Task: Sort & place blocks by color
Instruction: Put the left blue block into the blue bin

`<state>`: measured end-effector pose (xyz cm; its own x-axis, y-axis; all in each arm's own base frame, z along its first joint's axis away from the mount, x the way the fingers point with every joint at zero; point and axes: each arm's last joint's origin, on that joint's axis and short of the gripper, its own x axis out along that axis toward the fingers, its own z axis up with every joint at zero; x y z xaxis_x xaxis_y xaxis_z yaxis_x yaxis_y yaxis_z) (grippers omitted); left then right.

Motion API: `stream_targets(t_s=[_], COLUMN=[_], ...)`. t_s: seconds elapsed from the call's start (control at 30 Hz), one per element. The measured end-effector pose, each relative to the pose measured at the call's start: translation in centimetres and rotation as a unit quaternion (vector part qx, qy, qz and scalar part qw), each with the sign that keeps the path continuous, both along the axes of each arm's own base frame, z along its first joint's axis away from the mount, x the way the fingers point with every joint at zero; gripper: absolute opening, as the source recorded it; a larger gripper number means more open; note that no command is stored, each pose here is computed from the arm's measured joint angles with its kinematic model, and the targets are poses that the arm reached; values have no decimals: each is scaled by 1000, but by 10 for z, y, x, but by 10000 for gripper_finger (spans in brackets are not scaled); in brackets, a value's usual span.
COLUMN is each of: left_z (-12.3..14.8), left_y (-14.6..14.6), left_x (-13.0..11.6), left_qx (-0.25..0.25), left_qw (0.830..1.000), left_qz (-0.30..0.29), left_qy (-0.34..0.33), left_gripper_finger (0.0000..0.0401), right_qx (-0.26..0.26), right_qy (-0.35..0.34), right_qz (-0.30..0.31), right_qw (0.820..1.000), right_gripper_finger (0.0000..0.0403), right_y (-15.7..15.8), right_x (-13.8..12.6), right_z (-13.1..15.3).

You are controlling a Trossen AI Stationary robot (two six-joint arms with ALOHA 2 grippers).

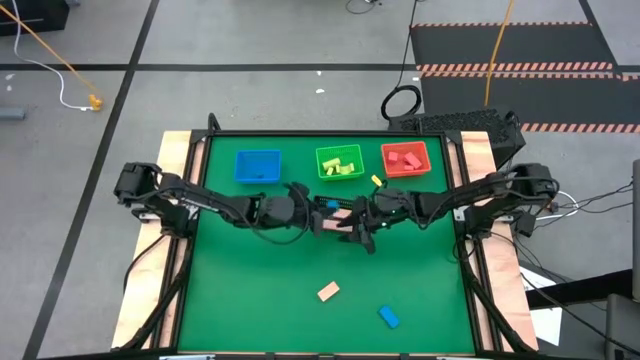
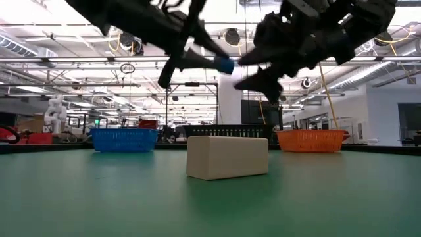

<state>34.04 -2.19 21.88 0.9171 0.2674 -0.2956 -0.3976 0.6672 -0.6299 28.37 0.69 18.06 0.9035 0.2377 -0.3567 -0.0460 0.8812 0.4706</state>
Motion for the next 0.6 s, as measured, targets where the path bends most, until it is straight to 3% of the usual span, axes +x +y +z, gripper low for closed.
stream_targets(t_s=[0.13, 0.27, 0.37, 0.6], left_z=[-7, -16, -21, -13], left_y=[31, 70, 95, 129], left_x=[-2, -17, -42, -94], left_qx=[17, 11, -9, -31], left_qw=[998, 986, 963, 905], left_qz=[38, 96, 140, 226], left_qy=[46, 137, 230, 360], left_gripper_finger=[90, 90, 90, 90], right_qx=[6, 39, 57, 91], right_qy=[71, 146, 200, 287], right_qz=[-6, -16, -14, 3], right_qw=[997, 988, 978, 954], right_gripper_finger=[243, 238, 233, 231], right_y=[-1, 3, 12, 39], right_x=[-15, -33, -47, -73], right_z=[2, 4, 5, 8])
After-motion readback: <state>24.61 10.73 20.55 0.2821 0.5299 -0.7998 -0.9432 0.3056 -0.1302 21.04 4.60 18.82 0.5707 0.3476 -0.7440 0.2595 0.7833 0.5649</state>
